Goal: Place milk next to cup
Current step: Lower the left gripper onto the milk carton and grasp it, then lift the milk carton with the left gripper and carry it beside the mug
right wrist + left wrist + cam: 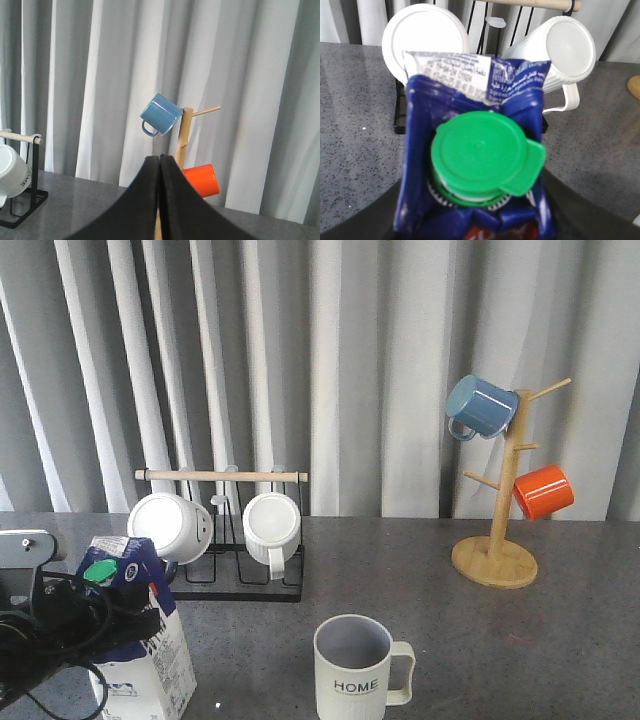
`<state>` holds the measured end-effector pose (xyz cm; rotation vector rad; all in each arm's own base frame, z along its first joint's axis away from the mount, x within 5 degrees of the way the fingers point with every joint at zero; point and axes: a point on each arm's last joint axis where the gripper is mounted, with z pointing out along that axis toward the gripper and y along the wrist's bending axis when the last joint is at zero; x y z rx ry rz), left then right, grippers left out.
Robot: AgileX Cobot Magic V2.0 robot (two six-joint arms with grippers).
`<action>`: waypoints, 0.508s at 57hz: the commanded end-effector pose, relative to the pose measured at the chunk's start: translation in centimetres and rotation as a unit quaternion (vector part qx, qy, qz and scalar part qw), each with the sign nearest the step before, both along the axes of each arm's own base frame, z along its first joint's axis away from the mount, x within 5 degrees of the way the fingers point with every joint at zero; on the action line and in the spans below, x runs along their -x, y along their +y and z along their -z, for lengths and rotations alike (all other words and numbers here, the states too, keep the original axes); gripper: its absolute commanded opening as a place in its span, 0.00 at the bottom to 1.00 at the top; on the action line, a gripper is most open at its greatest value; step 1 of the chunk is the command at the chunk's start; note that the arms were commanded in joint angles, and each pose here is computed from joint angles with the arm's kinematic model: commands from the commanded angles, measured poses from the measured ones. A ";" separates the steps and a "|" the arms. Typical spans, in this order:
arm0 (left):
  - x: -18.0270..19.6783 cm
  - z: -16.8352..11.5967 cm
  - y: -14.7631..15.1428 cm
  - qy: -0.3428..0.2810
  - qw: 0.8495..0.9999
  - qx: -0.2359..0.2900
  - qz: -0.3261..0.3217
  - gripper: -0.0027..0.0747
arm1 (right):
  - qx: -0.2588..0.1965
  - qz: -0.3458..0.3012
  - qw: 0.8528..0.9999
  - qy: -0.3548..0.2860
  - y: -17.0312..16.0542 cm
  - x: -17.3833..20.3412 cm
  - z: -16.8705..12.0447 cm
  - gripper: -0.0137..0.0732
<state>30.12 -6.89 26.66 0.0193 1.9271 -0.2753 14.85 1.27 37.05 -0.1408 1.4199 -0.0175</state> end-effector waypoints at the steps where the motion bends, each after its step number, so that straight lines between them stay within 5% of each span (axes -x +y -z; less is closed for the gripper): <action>1: -0.1 -2.4 -0.1 -0.064 0.998 0.020 -0.003 0.30 | 0.004 0.002 0.998 -0.057 -0.1 0.4 -1.8 0.15; 22: -0.1 -2.7 0.0 -0.075 0.997 0.023 -0.003 0.25 | 0.004 0.002 0.998 -0.057 -0.1 0.4 -1.8 0.15; 29: 0.4 -4.7 -0.2 -0.095 0.994 0.057 -0.019 0.25 | 0.004 0.002 0.998 -0.057 -0.1 0.4 -1.8 0.15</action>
